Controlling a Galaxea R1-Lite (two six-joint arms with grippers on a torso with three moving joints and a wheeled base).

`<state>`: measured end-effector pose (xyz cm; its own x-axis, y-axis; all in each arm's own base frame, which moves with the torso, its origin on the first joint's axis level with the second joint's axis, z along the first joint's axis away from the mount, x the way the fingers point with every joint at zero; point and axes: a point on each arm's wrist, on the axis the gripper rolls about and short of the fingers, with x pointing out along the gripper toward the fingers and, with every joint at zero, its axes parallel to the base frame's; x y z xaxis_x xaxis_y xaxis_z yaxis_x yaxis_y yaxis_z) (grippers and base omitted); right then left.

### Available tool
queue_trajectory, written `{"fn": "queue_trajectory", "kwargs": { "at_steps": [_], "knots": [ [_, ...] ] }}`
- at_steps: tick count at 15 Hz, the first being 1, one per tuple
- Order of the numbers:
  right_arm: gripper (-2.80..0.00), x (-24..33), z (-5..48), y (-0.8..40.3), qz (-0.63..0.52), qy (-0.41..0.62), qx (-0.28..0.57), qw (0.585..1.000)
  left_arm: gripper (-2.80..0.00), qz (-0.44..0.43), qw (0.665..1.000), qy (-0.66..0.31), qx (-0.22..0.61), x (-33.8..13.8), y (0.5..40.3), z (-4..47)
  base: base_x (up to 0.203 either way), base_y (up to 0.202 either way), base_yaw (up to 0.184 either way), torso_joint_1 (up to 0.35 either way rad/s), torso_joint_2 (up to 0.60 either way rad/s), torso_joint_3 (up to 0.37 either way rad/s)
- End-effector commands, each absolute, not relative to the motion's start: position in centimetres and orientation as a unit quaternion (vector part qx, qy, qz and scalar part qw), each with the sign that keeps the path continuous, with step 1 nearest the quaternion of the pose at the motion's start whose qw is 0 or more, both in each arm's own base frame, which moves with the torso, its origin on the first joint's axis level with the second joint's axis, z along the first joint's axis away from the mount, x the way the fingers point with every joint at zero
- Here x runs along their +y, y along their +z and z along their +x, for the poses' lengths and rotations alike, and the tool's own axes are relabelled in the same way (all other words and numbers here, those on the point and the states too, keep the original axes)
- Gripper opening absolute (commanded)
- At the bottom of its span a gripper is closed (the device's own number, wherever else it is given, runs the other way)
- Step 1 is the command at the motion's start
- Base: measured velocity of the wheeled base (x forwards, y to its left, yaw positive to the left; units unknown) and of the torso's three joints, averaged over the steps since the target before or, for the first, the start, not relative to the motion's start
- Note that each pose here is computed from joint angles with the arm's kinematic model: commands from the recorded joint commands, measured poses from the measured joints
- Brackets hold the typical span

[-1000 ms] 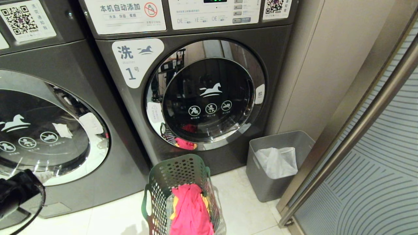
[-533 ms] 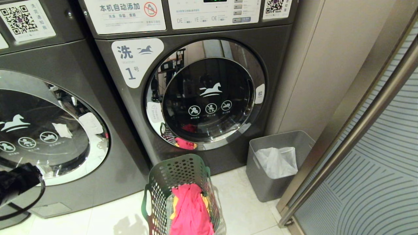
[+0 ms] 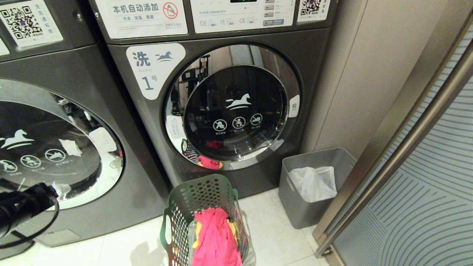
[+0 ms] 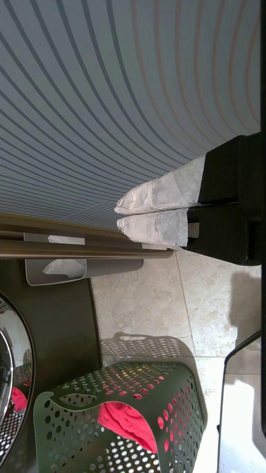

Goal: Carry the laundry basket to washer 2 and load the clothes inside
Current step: Open the lid of the washing machine

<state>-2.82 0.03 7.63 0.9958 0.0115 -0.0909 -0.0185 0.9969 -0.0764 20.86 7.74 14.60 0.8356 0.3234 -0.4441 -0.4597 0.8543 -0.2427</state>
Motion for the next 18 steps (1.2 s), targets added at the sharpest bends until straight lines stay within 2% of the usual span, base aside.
{"fn": "queue_trajectory", "kwargs": {
  "at_steps": [1, 5, 10, 18],
  "knots": [
    [-2.80, 0.0, -2.8, 7.6, -0.039, 0.008, 0.046, 0.998, 0.00, -0.142, 0.957, 0.185, 0.172, 8.4, 14.1, 22.6, 0.000, 0.000, 0.000, 0.000, 0.00, 0.000],
    [-2.80, 0.0, -2.8, 7.6, -0.039, 0.008, 0.046, 0.998, 0.00, -0.058, 0.982, 0.114, 0.139, 9.1, 14.0, 24.3, 0.000, 0.000, 0.000, 0.000, 0.00, 0.000],
    [-2.80, 0.0, -2.8, 7.6, -0.039, 0.008, 0.046, 0.998, 0.00, -0.049, 0.987, 0.082, 0.126, 9.1, 14.6, 24.8, 0.000, 0.000, 0.000, 0.000, 0.00, 0.000],
    [-2.80, 0.0, -2.8, 7.6, -0.039, 0.008, 0.046, 0.998, 0.00, -0.035, 0.988, 0.083, 0.124, 9.0, 14.8, 24.5, 0.000, 0.000, 0.000, 0.000, 0.00, 0.000]
  ]
}}
